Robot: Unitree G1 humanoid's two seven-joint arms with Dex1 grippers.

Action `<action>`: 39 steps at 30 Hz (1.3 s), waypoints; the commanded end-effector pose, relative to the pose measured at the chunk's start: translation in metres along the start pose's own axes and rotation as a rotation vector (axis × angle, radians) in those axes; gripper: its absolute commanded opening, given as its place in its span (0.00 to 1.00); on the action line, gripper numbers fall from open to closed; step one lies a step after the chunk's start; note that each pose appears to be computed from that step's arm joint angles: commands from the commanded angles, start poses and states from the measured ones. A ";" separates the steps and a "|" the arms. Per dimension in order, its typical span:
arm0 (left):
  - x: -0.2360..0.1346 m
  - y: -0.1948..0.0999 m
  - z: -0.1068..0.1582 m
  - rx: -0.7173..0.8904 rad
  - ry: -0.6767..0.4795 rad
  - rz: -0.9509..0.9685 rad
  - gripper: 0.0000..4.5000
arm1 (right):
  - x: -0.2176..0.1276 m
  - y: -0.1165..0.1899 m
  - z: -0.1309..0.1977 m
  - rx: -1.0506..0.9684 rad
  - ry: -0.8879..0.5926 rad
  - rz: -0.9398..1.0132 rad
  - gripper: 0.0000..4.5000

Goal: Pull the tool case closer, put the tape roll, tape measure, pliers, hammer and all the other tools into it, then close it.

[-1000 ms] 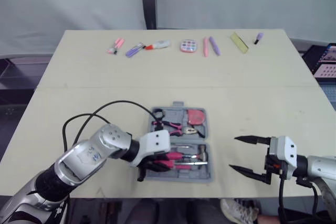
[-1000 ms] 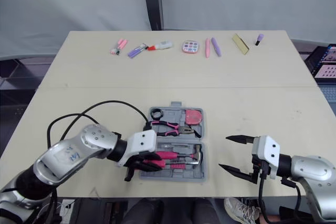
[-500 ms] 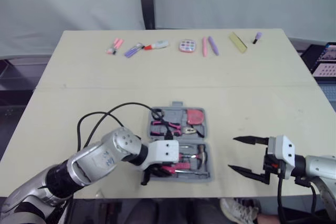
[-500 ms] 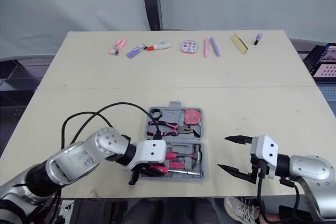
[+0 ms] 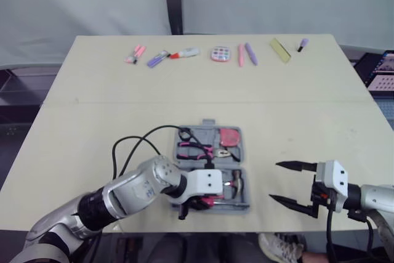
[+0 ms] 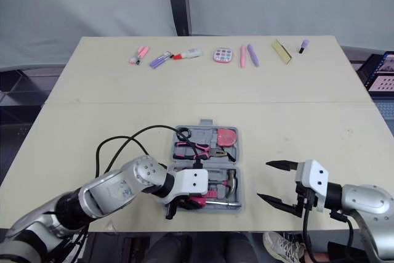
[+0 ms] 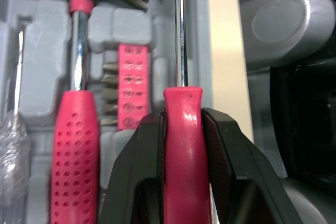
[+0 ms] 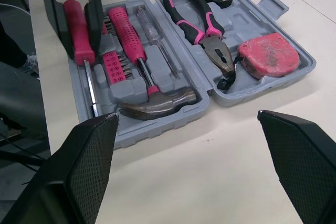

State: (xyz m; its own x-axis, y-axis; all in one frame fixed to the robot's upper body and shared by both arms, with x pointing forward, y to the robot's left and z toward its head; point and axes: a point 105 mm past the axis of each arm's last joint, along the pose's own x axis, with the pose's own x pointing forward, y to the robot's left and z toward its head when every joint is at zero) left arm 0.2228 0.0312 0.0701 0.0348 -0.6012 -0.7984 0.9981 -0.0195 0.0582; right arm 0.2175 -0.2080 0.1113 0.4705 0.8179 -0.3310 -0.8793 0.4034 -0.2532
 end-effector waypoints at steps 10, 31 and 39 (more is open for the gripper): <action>-0.013 0.002 -0.002 0.021 0.013 0.016 0.13 | -0.004 -0.003 0.010 -0.034 -0.022 -0.012 1.00; -0.004 0.001 0.000 0.043 0.015 -0.016 0.13 | -0.008 -0.002 0.011 -0.028 -0.016 -0.030 1.00; -0.006 0.001 -0.006 0.029 0.029 -0.012 0.13 | -0.008 0.002 0.012 -0.012 -0.026 -0.004 1.00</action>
State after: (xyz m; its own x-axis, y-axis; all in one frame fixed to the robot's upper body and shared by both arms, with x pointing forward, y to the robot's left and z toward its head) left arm 0.2258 0.0399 0.0701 0.0279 -0.5740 -0.8184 0.9975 -0.0376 0.0603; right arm 0.2141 -0.2120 0.1138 0.4848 0.8126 -0.3236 -0.8727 0.4249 -0.2405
